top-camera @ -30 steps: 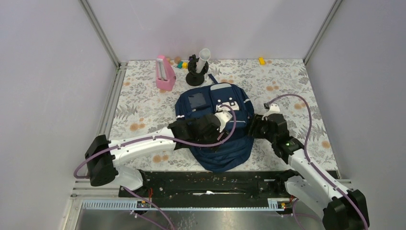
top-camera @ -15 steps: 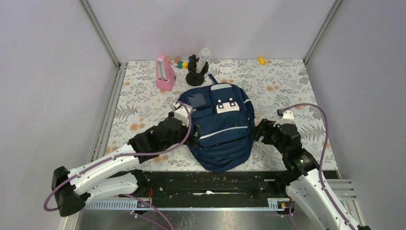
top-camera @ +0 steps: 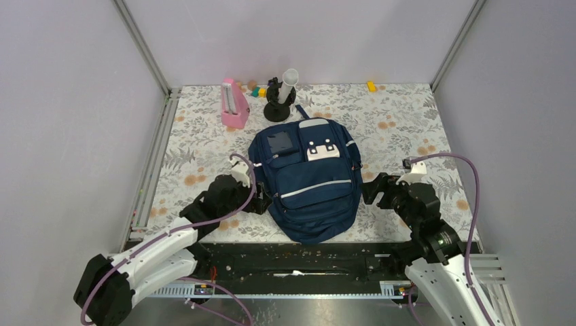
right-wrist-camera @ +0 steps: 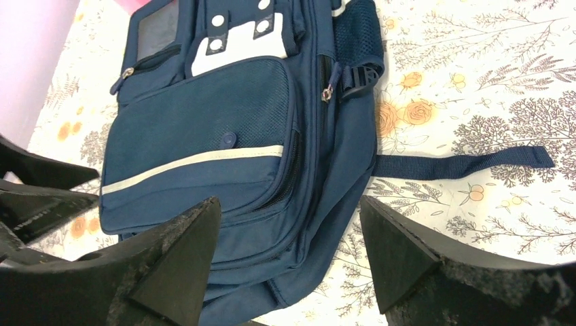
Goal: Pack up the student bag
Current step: Zip the student bag at the center of the board.
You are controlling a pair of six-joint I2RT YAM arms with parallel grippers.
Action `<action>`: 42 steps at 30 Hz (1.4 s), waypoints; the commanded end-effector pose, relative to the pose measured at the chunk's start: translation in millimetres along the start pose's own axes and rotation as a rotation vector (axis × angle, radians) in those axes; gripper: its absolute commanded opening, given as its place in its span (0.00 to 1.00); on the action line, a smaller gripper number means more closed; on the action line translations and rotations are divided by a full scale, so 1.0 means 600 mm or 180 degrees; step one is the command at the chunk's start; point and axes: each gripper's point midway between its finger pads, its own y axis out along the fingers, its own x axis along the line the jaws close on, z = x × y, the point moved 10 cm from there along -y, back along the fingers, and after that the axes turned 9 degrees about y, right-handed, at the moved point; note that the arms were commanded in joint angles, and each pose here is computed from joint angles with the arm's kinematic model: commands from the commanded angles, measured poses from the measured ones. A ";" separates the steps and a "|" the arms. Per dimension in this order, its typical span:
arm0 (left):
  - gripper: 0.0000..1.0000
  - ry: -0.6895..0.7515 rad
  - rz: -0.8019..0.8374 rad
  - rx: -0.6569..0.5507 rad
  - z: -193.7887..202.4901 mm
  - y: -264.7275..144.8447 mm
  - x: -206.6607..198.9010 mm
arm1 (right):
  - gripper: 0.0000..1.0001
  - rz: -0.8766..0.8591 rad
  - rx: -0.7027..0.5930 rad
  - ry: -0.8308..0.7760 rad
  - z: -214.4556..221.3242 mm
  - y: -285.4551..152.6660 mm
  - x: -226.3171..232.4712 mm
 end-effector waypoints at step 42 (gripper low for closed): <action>0.00 0.0147 0.1104 -0.0055 0.009 0.040 -0.026 | 0.80 -0.0188 0.0032 0.0019 -0.005 -0.025 0.011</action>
